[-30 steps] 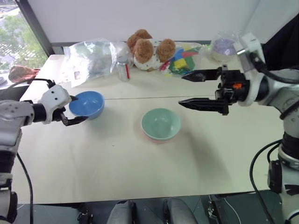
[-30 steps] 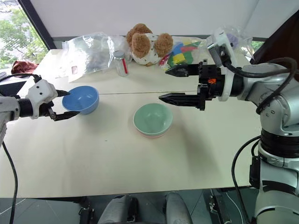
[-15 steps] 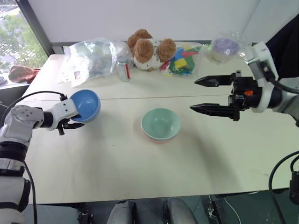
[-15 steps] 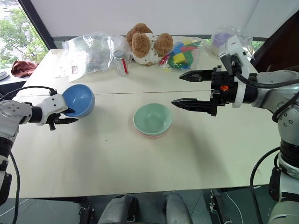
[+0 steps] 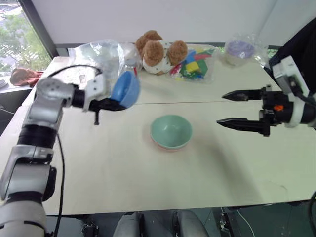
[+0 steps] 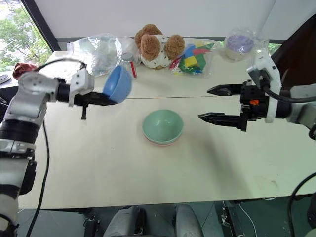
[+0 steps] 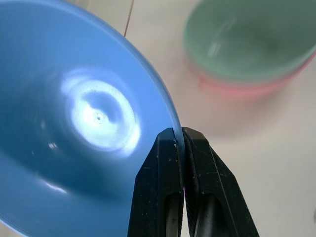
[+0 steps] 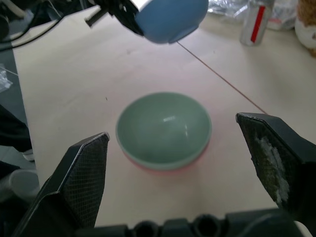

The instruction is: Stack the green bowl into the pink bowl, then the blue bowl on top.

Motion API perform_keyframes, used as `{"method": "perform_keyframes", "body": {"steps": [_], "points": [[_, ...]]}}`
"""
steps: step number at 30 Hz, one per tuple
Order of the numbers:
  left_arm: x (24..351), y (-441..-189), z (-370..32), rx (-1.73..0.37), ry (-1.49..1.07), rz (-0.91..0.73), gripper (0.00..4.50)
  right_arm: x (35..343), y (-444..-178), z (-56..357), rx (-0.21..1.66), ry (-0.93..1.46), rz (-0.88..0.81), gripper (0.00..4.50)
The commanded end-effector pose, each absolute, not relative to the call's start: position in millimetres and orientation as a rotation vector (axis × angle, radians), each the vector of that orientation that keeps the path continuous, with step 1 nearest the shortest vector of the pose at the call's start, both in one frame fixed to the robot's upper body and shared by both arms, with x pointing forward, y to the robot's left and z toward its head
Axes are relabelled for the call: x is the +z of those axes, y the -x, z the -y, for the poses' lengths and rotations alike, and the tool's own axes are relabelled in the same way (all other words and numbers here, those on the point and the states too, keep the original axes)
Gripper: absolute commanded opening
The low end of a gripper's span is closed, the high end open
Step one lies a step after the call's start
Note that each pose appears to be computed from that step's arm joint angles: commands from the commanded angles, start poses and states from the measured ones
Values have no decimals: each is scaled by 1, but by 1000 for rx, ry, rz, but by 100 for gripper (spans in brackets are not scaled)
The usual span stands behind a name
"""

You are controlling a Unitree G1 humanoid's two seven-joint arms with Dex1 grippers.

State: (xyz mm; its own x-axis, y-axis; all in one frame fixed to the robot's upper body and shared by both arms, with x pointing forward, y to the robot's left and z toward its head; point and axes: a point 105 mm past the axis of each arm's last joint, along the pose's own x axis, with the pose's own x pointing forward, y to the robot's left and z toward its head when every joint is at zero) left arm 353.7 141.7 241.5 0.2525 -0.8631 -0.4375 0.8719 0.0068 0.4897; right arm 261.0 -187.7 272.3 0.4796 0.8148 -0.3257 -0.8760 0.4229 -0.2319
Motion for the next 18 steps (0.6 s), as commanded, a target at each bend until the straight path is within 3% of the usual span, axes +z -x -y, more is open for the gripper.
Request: {"method": "perform_keyframes", "body": {"steps": [1,5,14,15,18], "points": [[252,-332,-110,-1549,-805,33,4,284,-251,191,1037,435,-127,450],[247,-319,-77,-1720,-866,45,4,280,-245,197,994,441,-144,450],[215,-318,-58,-1860,-951,-55,4,281,-237,199,951,439,-143,450],[211,-319,-57,-1863,-952,-60,64,281,-237,200,947,439,-144,450],[204,-321,-56,-1866,-945,-65,184,281,-236,201,937,440,-146,450]]}}
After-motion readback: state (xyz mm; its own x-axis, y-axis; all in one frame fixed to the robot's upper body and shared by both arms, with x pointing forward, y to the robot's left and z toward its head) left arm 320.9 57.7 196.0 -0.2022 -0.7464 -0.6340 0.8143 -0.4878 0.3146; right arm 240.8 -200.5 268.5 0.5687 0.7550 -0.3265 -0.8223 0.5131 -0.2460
